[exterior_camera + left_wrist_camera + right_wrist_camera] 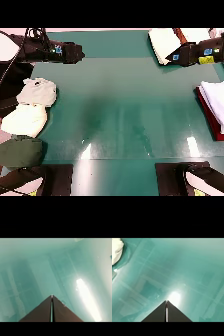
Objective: Fold the shirts.
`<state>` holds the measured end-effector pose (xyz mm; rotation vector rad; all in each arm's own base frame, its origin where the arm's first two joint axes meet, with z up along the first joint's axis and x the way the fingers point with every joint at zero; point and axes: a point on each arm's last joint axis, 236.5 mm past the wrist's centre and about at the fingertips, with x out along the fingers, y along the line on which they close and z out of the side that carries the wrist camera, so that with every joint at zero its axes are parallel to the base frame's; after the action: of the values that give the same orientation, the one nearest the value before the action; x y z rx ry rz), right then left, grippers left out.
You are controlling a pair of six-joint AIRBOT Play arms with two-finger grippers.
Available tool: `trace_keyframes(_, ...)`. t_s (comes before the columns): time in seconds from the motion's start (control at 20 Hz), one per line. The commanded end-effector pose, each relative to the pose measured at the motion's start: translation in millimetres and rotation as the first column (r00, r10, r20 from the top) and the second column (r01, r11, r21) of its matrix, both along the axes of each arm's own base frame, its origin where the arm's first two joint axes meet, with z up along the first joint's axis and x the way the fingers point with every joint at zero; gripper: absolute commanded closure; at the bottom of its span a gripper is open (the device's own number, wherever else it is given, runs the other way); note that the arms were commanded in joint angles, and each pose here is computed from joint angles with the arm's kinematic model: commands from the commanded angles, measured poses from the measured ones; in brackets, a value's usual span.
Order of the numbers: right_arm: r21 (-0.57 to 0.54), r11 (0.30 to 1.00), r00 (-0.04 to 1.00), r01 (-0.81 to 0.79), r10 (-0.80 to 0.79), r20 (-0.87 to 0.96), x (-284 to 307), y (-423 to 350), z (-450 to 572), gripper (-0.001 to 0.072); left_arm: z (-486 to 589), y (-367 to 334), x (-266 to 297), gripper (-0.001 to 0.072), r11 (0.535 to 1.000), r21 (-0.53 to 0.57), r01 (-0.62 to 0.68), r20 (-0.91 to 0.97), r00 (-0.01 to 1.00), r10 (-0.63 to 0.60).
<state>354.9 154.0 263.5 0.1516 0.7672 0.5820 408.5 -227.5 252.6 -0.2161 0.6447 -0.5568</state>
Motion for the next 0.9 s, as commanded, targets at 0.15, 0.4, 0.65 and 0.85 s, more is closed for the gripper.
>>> trace_keyframes(0.15,0.0,1.0,1.0,-0.004,0.004,-0.001,-0.8,1.2,-0.1,0.0691,0.0,0.2,0.1,0.0681,1.0,0.0,-0.001,0.0,1.0,0.001)
trace_keyframes(0.4,0.0,1.0,1.0,-0.004,0.004,-0.001,-0.8,1.2,-0.1,0.0691,0.0,0.2,0.1,0.0681,1.0,0.0,0.0,0.0,1.0,0.0)
trace_keyframes(0.65,0.0,1.0,1.0,-0.004,0.004,-0.001,-0.6,1.2,-0.2,0.0691,24.0,17.7,27.2,0.0679,0.997,0.032,-0.066,0.169,0.984,0.06)
trace_keyframes(0.85,0.0,1.0,1.0,-0.004,0.004,-0.001,-0.7,1.2,-0.1,0.0691,-14.1,143.3,63.7,0.0036,0.896,0.234,-0.377,0.126,0.926,0.357)
